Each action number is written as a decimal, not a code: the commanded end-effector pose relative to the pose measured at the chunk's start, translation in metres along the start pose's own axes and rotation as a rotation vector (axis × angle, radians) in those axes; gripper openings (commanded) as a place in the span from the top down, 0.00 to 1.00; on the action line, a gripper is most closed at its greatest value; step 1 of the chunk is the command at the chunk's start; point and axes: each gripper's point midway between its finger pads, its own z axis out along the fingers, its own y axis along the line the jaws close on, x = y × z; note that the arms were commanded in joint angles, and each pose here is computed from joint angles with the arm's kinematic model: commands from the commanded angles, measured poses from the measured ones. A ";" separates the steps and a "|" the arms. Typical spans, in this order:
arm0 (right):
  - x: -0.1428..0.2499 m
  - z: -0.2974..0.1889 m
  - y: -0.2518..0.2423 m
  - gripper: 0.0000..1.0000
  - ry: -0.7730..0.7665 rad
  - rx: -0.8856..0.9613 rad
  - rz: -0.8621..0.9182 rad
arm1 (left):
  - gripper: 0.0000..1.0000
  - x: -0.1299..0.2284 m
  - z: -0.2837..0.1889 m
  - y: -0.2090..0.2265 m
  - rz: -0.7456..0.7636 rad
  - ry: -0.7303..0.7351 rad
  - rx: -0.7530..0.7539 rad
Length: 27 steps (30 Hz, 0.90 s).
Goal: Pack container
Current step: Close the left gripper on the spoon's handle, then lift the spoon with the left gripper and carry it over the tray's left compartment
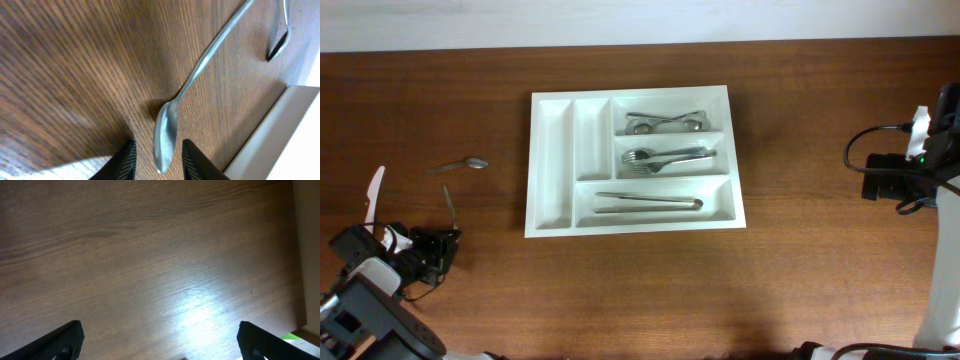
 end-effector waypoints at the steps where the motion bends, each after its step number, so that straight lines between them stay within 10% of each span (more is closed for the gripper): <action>1: 0.001 -0.006 -0.005 0.01 -0.016 0.020 0.017 | 0.72 0.003 0.002 0.006 -0.001 0.002 -0.024; 27: 0.001 -0.006 -0.005 0.01 -0.016 0.020 0.017 | 0.96 0.001 0.002 0.004 0.005 -0.005 -0.020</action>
